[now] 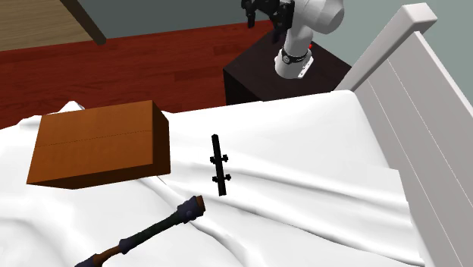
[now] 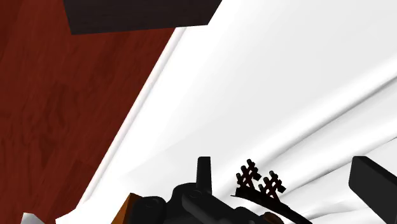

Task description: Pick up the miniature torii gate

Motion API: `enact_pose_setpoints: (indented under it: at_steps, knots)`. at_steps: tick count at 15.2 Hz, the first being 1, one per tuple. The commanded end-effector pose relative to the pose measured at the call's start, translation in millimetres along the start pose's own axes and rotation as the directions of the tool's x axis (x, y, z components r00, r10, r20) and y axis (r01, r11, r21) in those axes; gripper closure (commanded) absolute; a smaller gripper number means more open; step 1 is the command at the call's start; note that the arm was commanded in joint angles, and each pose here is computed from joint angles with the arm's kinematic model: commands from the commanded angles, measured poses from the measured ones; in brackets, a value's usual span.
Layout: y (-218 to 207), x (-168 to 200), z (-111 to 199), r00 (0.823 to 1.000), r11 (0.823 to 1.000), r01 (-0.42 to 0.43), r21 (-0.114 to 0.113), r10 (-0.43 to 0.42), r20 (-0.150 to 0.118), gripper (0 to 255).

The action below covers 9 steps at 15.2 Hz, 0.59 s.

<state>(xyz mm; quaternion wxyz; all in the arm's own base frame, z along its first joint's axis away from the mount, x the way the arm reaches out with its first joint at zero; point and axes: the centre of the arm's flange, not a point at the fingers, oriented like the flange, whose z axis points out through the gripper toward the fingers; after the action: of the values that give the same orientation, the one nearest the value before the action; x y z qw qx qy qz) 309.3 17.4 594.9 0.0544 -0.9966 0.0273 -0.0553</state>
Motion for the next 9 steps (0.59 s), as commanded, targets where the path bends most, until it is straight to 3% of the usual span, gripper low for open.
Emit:
enact_pose_setpoints:
  at_steps: [1, 9]
  knots:
    - [0, 0, 0, 1.000, 1.000, 0.000, 0.000, 0.000, 0.000, 0]
    - [-36, 39, 85, 0.989, 0.990, -0.136, 0.042, 0.138, -0.047, 0]
